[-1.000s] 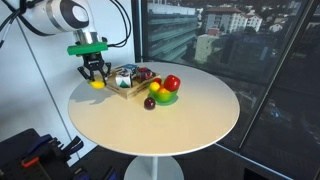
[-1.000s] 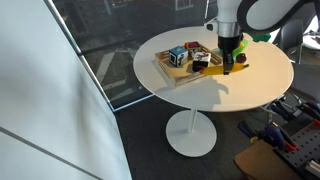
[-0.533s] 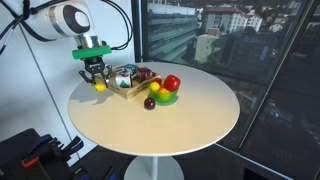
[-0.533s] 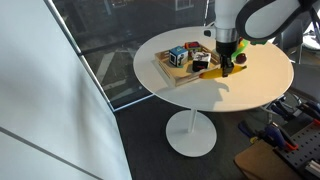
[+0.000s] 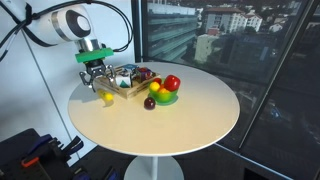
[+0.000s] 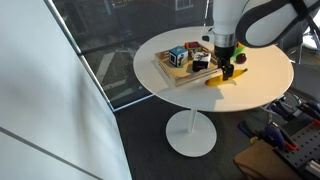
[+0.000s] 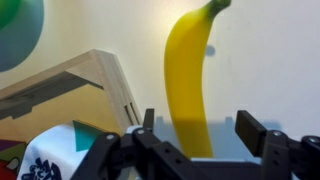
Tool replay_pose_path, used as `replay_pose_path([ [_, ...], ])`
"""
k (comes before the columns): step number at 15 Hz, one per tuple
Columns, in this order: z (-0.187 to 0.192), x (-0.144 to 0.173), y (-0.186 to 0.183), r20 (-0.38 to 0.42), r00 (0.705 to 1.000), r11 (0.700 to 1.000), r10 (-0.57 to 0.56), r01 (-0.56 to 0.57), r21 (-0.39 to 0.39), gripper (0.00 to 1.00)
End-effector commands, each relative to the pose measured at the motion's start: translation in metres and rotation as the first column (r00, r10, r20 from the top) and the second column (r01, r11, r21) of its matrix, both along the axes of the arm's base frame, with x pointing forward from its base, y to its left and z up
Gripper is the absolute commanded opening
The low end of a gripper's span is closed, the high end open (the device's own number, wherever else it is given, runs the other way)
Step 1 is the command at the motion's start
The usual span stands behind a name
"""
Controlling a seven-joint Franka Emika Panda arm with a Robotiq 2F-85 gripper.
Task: Move the banana from the tray to the table
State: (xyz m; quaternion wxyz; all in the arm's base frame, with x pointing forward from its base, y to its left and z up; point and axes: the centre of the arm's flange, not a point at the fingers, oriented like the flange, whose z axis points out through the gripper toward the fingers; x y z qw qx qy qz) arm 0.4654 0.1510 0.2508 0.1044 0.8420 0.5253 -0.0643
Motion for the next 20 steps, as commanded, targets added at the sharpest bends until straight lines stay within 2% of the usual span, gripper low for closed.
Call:
replay_pose_path([
  [1,0.0,0.002,-0.002,0.009,0.999,0.999,0.033,-0.033,-0.005,1.0],
  [10,0.011,0.002,-0.007,-0.014,0.999,0.999,-0.046,0.046,-0.007,1.0],
  [14,0.016,0.005,-0.012,-0.034,0.992,0.993,-0.12,0.12,0.004,1.0],
  [17,0.02,0.004,-0.014,-0.031,0.981,0.981,-0.194,0.194,0.017,1.0],
  [20,0.023,0.004,-0.017,-0.009,0.956,0.955,-0.294,0.294,0.038,1.0],
])
